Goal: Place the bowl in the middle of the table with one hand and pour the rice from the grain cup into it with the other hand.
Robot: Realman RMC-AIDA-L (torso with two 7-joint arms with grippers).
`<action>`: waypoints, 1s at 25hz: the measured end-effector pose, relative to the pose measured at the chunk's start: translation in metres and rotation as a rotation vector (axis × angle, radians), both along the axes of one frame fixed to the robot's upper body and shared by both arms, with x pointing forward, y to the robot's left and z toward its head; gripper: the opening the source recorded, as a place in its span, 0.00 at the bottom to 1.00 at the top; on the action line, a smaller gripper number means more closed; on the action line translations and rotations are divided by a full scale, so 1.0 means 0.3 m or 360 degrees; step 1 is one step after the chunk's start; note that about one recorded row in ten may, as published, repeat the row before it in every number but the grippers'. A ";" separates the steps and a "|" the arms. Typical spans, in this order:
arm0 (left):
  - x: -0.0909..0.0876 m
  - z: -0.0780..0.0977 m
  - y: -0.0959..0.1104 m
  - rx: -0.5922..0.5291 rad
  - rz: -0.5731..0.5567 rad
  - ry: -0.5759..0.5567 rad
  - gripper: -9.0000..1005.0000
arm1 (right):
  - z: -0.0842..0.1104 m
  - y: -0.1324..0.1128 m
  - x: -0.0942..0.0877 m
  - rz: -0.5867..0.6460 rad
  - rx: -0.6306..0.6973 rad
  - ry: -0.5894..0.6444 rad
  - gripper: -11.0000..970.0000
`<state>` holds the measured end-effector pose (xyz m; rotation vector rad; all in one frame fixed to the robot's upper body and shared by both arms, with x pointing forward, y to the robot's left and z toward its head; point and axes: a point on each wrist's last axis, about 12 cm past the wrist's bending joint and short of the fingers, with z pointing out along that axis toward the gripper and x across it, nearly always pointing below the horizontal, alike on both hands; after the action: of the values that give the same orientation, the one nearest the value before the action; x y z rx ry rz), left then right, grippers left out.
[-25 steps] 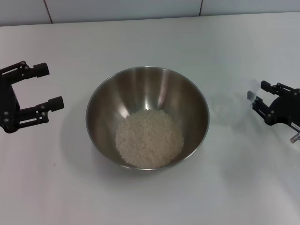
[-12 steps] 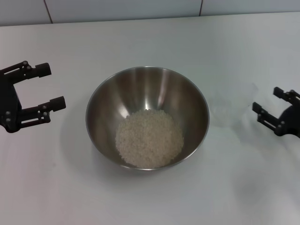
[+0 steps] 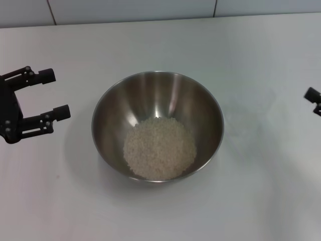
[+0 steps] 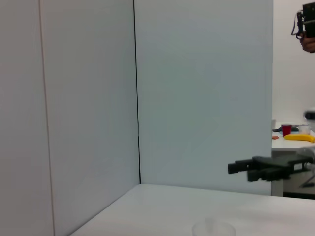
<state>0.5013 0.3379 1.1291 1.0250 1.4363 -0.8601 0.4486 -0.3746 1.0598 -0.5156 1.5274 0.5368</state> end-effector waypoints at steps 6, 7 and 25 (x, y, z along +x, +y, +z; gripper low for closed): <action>-0.013 -0.004 0.004 0.0017 -0.0036 0.0025 0.78 | 0.127 0.063 0.112 0.0534 -0.0080 0.0208 0.73; -0.015 -0.005 0.004 0.0018 -0.0042 0.0030 0.78 | 0.156 0.094 0.146 0.0663 -0.0173 0.0271 0.73; -0.083 -0.036 0.017 -0.0018 -0.0071 0.0095 0.78 | 0.301 0.293 0.303 0.1121 -0.0475 0.0158 0.73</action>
<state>0.4763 0.3430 1.1181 1.0335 1.4615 -0.9370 0.5396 -0.2868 1.1500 -1.2964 1.5074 0.8828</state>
